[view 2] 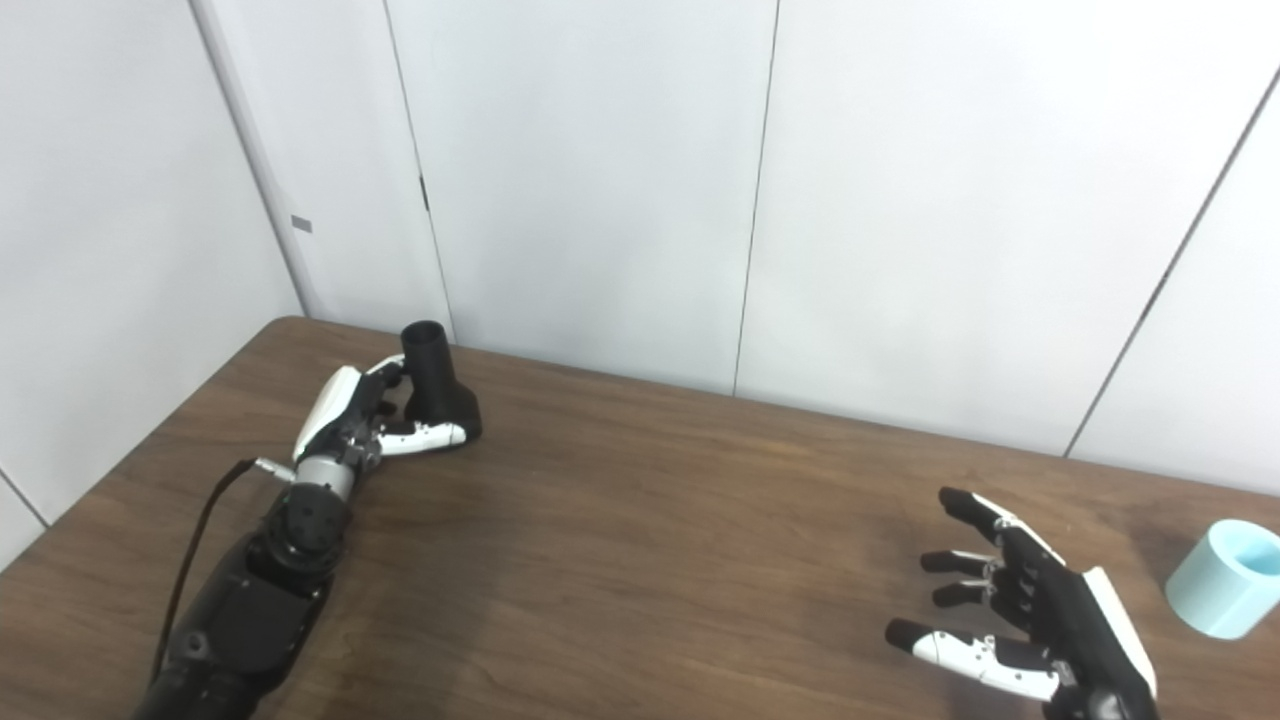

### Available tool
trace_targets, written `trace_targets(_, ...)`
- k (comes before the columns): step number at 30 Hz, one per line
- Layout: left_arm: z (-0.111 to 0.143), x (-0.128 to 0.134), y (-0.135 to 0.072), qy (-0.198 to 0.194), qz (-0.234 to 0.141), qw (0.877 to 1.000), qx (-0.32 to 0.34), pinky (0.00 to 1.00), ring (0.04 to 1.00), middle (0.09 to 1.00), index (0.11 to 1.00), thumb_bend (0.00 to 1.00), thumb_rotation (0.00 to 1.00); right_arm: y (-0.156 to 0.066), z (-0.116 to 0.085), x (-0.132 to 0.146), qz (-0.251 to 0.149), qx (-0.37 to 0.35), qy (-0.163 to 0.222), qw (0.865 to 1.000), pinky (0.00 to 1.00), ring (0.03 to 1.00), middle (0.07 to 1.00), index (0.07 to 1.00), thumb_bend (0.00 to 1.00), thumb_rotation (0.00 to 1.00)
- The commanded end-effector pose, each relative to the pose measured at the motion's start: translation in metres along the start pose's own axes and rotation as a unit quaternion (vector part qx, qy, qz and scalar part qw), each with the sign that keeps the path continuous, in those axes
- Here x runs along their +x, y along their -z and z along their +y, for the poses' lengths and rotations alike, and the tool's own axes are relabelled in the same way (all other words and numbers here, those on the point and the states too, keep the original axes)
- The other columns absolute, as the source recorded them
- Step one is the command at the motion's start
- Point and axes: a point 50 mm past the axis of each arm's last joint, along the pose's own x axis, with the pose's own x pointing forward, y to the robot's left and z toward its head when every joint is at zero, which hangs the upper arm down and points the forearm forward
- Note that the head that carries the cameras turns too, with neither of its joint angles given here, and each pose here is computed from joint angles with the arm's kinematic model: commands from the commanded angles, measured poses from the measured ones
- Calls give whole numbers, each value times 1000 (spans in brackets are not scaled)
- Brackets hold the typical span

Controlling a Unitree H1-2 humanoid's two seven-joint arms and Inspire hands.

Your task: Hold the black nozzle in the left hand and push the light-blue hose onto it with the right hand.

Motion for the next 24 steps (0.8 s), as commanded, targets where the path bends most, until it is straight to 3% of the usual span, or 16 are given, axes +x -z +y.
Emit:
trace_targets(1, -1, 8, -9, 11, -5, 1000, -5, 776, 892, 899, 861, 958, 326, -17, -4, 0, -34, -7, 6, 999, 530, 660, 868, 809, 643, 0)
trace_targets(8, -14, 12, -10, 25, -4, 1000, 13, 805, 907, 917, 874, 964, 364, -18, -5, 0, -35, -13, 5, 999, 496, 646, 861, 800, 645, 0)
trace_targets(13, -24, 15, -8, 20, -2, 996, 89, 754, 875, 882, 857, 933, 335, -20, -5, -1, -35, -13, 5, 999, 492, 641, 855, 792, 645, 0)
trace_targets(16, -30, 15, -4, 13, -3, 984, 176, 689, 811, 818, 820, 880, 219, -20, -6, -2, -38, -7, 4, 999, 485, 636, 857, 790, 636, 0)
trace_targets(19, -33, 14, 0, 21, 1, 968, 251, 643, 754, 759, 762, 857, 163, -21, -7, -2, -36, -8, 5, 999, 491, 637, 858, 793, 630, 0)
trace_targets(23, -35, 14, 4, 46, 16, 952, 301, 641, 672, 664, 667, 826, 32, -22, -8, -2, -37, -11, 5, 999, 498, 632, 848, 788, 632, 0)
trace_targets(24, -36, 13, 6, 51, 16, 948, 314, 557, 580, 572, 625, 690, 8, -23, -8, -3, -33, -10, 7, 999, 508, 638, 849, 790, 630, 0)
